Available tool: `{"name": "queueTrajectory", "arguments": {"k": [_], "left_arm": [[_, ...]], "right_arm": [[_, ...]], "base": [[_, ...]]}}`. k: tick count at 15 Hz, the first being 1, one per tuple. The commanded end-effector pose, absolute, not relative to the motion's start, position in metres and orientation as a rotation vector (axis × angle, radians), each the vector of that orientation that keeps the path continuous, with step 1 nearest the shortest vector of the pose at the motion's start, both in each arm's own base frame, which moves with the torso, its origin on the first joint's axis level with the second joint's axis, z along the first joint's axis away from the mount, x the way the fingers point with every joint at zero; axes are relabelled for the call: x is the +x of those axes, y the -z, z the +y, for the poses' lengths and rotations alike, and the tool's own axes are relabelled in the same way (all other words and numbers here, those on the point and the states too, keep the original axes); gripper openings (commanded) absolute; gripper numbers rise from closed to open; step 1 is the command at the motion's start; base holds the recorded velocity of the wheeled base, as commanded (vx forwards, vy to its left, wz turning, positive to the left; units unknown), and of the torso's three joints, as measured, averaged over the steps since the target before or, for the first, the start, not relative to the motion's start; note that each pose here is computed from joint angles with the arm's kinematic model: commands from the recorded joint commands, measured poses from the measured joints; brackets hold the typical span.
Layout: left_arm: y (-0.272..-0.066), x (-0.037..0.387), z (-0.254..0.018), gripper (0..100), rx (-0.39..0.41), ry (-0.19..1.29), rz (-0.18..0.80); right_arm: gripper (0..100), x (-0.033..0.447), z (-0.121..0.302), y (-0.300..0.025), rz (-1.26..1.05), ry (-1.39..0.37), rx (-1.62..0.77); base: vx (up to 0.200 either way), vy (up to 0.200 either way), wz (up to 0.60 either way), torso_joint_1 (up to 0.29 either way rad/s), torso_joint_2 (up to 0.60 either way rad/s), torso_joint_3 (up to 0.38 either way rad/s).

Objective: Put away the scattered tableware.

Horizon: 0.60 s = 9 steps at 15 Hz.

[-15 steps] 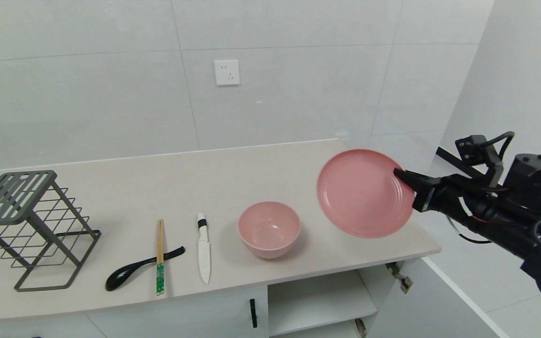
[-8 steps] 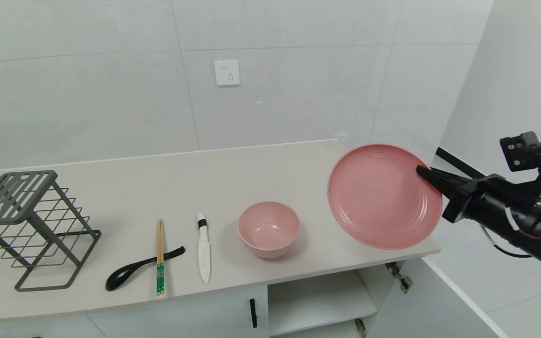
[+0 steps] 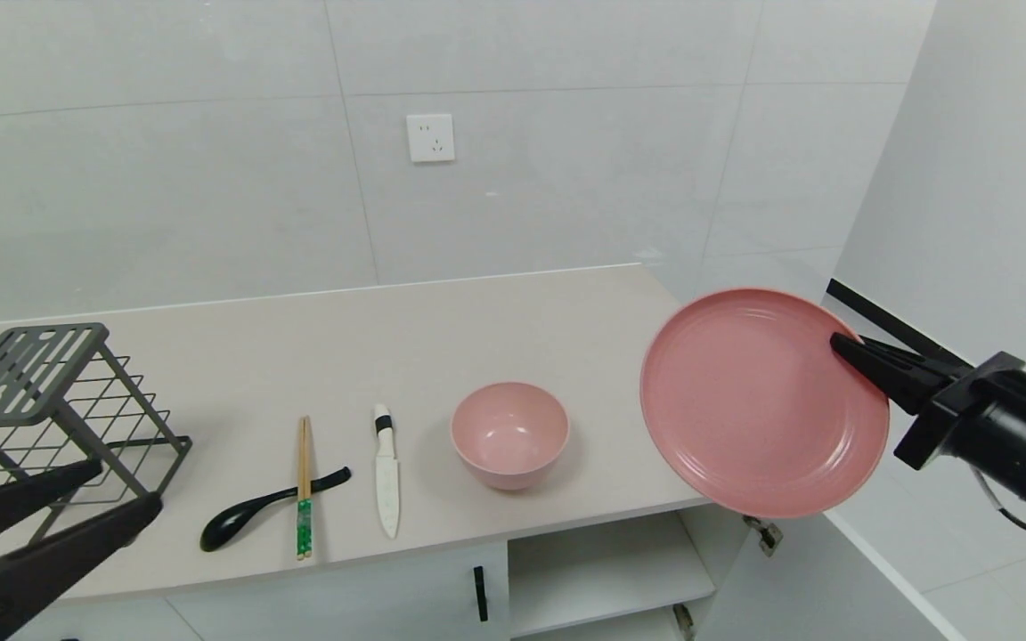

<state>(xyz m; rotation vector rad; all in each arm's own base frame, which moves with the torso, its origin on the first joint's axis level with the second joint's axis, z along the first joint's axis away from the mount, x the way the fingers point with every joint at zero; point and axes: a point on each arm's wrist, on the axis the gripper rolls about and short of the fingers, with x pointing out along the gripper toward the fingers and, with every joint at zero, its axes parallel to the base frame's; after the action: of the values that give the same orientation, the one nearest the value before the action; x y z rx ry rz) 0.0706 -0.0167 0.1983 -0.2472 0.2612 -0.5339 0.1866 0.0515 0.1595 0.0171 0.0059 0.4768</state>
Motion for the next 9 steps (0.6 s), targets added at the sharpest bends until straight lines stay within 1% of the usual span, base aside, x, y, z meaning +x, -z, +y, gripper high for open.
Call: {"name": "queueTrajectory", "arguments": {"k": [1,2,3,4,5,6,7,8,9], "left_arm": [[-0.195,0.115,-0.032,100,-0.248,0.601,0.413],[-0.193,0.120,-0.035,100,-0.247,0.618,0.438],[-0.188,0.131,-0.041,100,-0.243,0.631,0.492],[-0.186,0.136,-0.044,100,-0.241,0.628,0.511],[-0.181,0.151,-0.052,100,-0.229,0.615,0.565],[-0.176,0.159,-0.055,100,-0.212,0.582,0.597],[-0.171,0.167,-0.059,100,-0.193,0.548,0.622],[-0.169,0.173,-0.062,100,-0.187,0.543,0.638],[-0.166,0.188,-0.076,100,-0.169,0.570,0.672]], "right_arm": [[0,0.179,0.049,-0.159,0.004,-0.476,0.017],[0,0.178,0.048,-0.158,0.006,-0.471,0.017],[0,0.174,0.046,-0.158,0.004,-0.463,0.017],[0,0.171,0.044,-0.156,0.007,-0.459,0.017],[0,0.164,0.040,-0.154,0.012,-0.442,0.014],[0,0.160,0.037,-0.152,0.013,-0.431,0.011],[0,0.156,0.034,-0.150,0.018,-0.419,-0.001],[0,0.155,0.032,-0.148,0.023,-0.414,-0.014],[0,0.152,0.024,-0.143,0.035,-0.407,-0.043]], "base": [[0.000,0.000,0.00,0.000,0.00,0.000],[0.000,0.000,0.00,0.000,0.00,0.000],[0.000,0.000,0.00,0.000,0.00,0.000],[0.000,0.000,0.00,0.000,0.00,0.000],[0.000,0.000,0.00,0.000,0.00,0.000],[0.000,0.000,0.00,0.000,0.00,0.000],[0.000,0.000,0.00,0.000,0.00,0.000],[0.000,0.000,0.00,0.000,0.00,0.000],[0.000,0.000,0.00,0.000,0.00,0.000]]}}
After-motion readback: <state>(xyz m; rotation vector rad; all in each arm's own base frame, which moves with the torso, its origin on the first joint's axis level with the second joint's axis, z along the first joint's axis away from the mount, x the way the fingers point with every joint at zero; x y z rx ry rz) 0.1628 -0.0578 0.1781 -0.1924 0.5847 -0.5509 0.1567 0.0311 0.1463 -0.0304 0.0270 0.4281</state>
